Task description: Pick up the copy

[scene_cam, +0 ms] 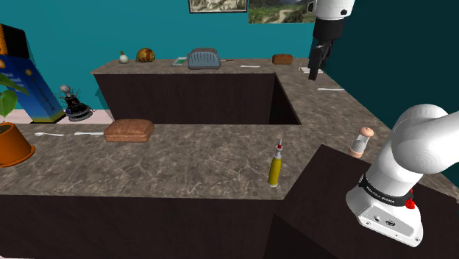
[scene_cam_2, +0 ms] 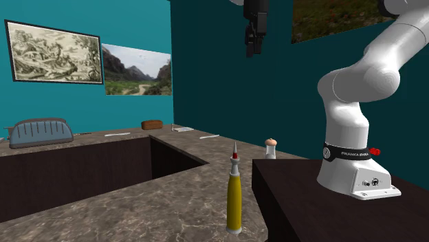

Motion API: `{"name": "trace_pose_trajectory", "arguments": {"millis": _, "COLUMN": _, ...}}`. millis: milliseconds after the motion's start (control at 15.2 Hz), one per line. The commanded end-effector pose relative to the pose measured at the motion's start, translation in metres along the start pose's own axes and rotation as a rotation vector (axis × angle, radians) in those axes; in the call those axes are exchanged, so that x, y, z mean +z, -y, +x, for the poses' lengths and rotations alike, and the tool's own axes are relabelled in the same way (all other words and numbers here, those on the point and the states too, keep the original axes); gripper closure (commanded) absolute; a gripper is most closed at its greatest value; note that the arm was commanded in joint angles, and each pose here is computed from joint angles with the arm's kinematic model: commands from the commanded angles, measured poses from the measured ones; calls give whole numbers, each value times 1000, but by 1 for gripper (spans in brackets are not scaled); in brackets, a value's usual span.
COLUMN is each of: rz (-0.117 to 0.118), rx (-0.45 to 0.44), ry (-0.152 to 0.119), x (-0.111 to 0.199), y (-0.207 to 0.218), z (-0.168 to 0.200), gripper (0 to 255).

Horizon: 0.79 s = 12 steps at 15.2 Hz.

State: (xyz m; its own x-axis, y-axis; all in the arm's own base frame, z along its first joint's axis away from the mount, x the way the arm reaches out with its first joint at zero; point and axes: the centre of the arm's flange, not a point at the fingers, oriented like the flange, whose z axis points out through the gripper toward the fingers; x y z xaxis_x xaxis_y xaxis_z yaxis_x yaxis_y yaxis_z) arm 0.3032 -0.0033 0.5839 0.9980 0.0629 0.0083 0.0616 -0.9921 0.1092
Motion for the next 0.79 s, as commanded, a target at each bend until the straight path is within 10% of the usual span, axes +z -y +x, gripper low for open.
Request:
{"name": "trace_pose_trajectory", "arguments": {"millis": 0, "rz": 0, "rx": 0, "ry": 0, "x": 0, "y": 0, "z": 0, "gripper": 0}}
{"name": "trace_pose_trajectory", "arguments": {"millis": 726, "rz": 3, "rx": 101, "ry": -45, "x": 139, "y": 38, "z": 9, "gripper": 0}}
